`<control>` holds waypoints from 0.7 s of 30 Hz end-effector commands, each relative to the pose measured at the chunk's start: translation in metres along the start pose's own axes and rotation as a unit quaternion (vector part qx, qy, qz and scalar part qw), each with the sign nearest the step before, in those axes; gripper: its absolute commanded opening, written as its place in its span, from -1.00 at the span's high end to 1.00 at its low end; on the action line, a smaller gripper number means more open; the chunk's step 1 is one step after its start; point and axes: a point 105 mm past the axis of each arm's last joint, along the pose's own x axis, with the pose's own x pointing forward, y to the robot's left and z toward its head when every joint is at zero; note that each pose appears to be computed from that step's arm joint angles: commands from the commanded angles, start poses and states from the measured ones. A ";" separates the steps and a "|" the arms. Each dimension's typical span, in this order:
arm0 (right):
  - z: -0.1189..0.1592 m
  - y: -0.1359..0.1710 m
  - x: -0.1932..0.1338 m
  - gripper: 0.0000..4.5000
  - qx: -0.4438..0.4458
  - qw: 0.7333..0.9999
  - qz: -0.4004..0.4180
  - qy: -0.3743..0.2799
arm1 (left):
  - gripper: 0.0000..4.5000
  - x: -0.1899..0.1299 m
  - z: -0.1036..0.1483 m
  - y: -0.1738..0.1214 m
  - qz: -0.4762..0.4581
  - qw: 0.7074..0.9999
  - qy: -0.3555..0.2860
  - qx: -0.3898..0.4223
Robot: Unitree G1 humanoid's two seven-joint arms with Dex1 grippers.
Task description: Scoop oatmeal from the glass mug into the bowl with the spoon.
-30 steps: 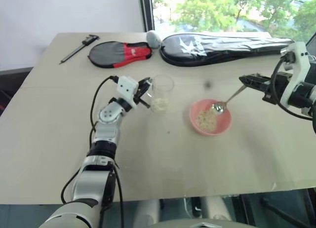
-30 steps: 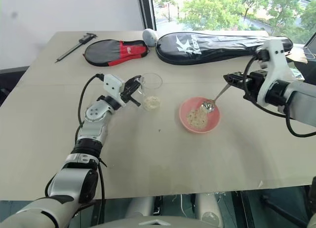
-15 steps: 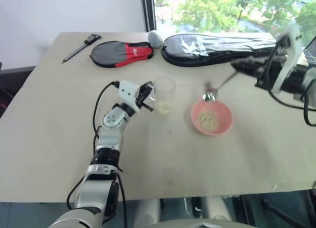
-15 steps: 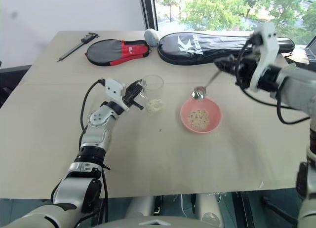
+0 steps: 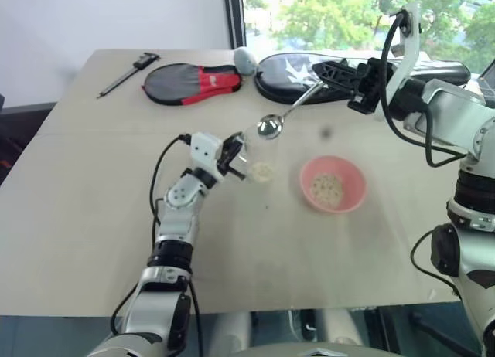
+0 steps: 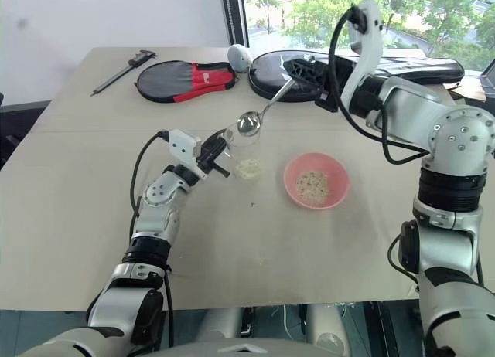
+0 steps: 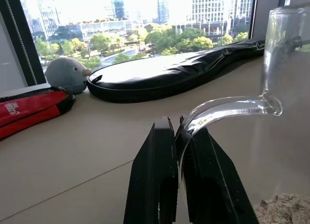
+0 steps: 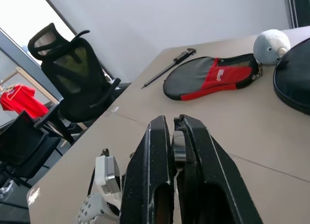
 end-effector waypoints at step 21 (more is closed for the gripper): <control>0.015 -0.009 0.008 -0.25 -0.050 0.996 -0.028 -0.062 | 0.66 -0.007 0.001 0.000 -0.008 1.000 -0.002 0.006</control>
